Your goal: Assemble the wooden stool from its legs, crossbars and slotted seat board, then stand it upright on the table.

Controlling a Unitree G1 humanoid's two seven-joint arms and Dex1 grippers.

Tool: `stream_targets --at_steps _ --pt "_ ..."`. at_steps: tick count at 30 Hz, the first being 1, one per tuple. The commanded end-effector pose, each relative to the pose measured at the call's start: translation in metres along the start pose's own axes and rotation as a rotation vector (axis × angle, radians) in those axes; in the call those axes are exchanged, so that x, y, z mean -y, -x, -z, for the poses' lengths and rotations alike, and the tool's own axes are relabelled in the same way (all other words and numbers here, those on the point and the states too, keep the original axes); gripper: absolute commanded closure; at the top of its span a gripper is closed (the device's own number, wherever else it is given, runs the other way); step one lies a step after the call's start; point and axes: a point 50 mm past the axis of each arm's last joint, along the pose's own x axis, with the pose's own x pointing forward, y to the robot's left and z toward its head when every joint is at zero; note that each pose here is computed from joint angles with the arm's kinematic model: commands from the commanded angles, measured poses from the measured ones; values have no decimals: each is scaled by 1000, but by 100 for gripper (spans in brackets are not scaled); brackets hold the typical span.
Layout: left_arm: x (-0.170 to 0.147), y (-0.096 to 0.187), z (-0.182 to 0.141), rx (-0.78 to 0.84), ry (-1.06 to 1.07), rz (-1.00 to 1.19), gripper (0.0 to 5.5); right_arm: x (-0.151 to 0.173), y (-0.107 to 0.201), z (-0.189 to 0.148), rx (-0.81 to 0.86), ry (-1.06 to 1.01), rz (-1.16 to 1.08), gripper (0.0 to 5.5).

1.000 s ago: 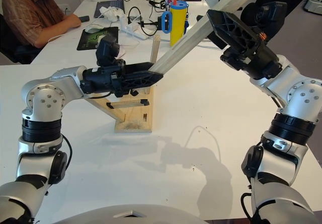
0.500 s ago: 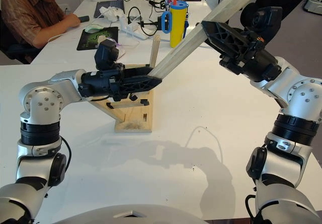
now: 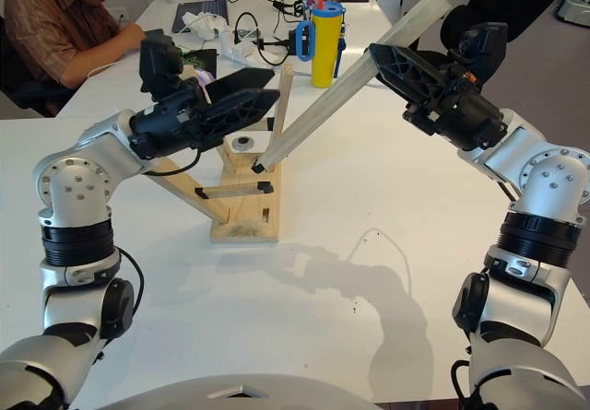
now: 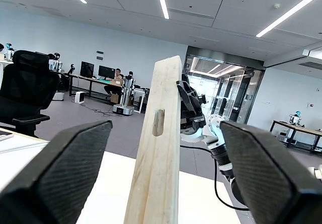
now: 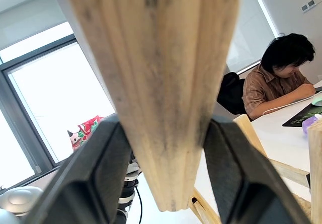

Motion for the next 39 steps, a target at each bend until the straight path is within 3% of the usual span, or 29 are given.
stream_targets --at_steps 1,4,10,17,23,33,39 --pt "5 3 3 -11 -3 -13 87 -3 -3 -11 -7 42 -1 343" --pt "17 23 0 -60 -23 -24 82 0 2 -9 -66 66 42 343" --pt "63 46 47 -340 108 74 82 1 30 -2 -148 132 91 343" --pt "35 64 114 -523 104 -148 82 22 40 37 -213 148 155 343" --pt "9 77 156 -686 -74 -286 82 44 17 71 -255 149 82 343" --pt "0 96 173 -808 -133 -312 82 58 0 91 -264 187 10 343" --pt "3 120 191 -1020 -123 -272 82 70 -4 97 -299 243 23 343"
